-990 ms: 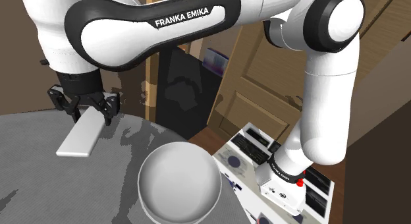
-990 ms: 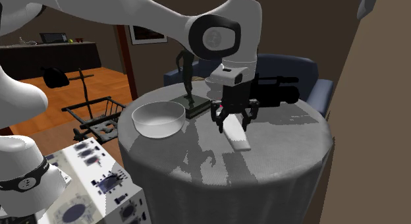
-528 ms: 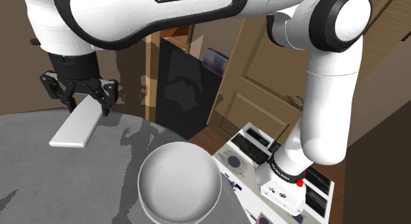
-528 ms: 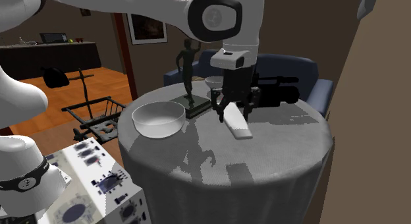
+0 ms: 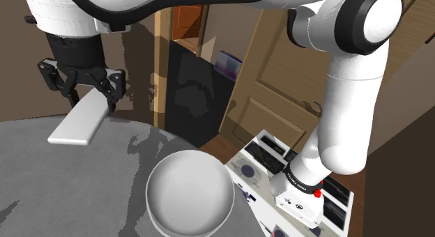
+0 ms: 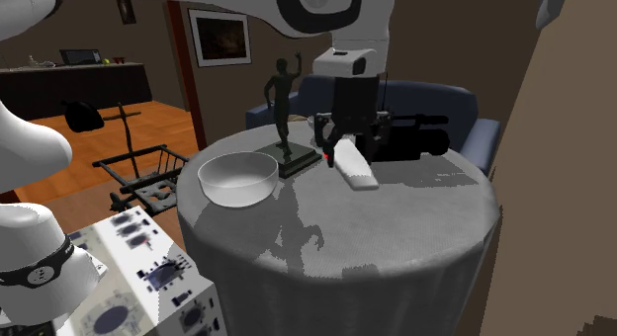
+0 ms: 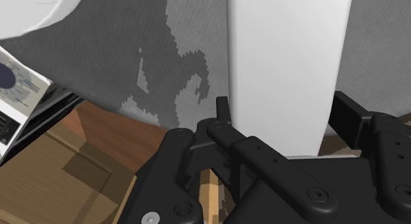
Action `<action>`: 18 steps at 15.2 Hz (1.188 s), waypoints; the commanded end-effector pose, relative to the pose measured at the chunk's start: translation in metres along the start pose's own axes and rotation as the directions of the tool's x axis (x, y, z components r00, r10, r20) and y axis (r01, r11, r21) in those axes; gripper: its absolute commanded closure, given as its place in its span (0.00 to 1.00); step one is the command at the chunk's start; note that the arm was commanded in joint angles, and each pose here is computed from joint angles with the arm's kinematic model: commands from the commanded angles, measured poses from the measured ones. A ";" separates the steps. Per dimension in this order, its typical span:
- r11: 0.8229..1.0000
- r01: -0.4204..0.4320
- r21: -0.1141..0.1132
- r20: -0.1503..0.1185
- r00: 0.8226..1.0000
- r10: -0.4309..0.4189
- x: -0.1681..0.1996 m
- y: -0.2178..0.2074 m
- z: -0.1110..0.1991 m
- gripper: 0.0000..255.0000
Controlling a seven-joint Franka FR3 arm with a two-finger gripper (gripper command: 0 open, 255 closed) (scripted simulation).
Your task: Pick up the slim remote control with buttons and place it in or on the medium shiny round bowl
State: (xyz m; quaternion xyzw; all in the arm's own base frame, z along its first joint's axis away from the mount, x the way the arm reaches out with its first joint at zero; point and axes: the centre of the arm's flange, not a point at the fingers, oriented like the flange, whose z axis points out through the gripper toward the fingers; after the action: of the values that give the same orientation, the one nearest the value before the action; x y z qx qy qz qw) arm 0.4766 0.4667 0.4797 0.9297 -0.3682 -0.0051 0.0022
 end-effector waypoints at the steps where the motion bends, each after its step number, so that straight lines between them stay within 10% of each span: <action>1: 1.000 0.000 0.000 0.000 1.000 0.000 -0.012 0.019 -0.003 1.00; 18: 1.000 0.000 0.000 0.000 1.000 0.000 -0.126 0.212 -0.003 1.00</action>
State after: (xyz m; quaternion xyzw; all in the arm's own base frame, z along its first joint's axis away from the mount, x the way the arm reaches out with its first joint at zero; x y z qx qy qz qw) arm 0.2511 0.4033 0.4852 0.9300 -0.3676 -0.0044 0.0033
